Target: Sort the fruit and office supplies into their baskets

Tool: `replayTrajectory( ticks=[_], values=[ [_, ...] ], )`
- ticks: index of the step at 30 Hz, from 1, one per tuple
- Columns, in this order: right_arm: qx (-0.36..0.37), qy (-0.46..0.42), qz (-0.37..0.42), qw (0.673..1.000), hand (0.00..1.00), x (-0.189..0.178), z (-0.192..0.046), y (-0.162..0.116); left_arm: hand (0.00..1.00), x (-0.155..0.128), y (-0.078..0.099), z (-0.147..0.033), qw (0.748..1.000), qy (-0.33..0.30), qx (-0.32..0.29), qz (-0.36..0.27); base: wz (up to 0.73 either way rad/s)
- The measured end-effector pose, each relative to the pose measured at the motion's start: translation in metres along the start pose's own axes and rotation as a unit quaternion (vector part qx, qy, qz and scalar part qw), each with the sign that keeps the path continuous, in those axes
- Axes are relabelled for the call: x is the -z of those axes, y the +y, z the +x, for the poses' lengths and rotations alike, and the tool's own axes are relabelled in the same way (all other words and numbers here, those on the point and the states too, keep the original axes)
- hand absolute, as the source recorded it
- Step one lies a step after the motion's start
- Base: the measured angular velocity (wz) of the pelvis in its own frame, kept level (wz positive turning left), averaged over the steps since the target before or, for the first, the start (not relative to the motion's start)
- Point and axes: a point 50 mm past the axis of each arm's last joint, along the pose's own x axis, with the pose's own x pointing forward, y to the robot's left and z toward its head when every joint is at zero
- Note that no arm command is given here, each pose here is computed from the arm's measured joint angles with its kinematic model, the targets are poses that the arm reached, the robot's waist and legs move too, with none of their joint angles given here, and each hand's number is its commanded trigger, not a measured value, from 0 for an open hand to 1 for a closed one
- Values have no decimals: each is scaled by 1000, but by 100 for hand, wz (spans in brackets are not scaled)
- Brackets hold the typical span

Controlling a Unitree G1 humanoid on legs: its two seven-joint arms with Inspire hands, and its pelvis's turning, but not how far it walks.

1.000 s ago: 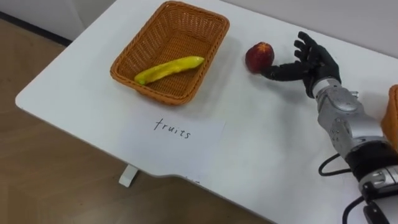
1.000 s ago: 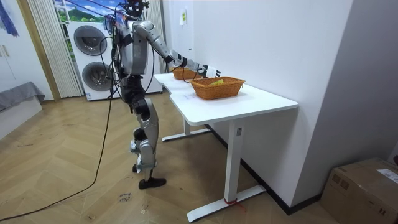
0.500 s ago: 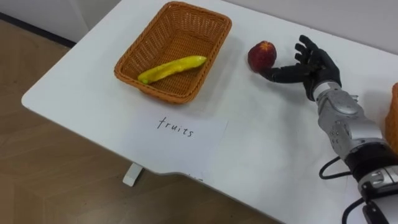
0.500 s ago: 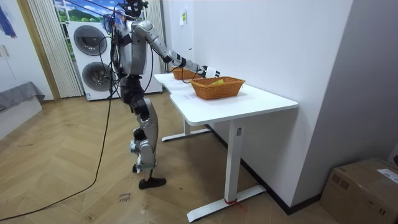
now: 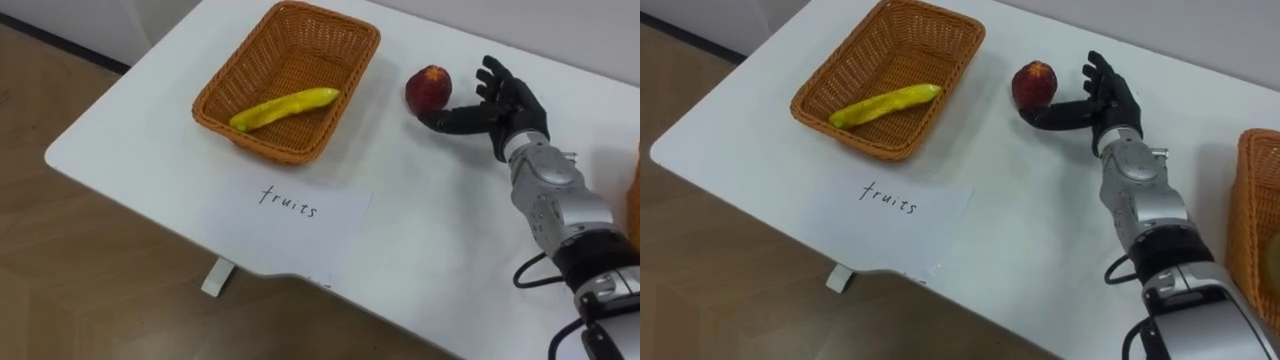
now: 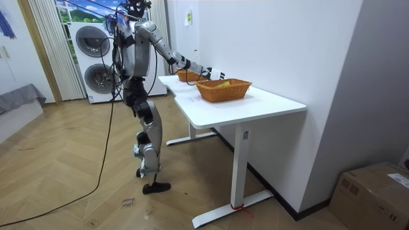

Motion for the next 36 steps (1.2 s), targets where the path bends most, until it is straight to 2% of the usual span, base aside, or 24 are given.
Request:
replayTrajectory(
  ticks=[14, 22, 36],
  values=[
    [0, -7, 1, 1000, 0, -2, 0, 1, 0, -3, -1, 2, 1000, 2, 2, 9, 0],
    [-9, -15, 3, 1000, 0, -11, 4, 12, 0, -4, 0, 2, 1000, 1, 2, 11, 3],
    [-21, -13, -48, 999, 0, -10, 6, 15, 0, -6, -1, 3, 1000, 1, 2, 11, 0]
  ],
)
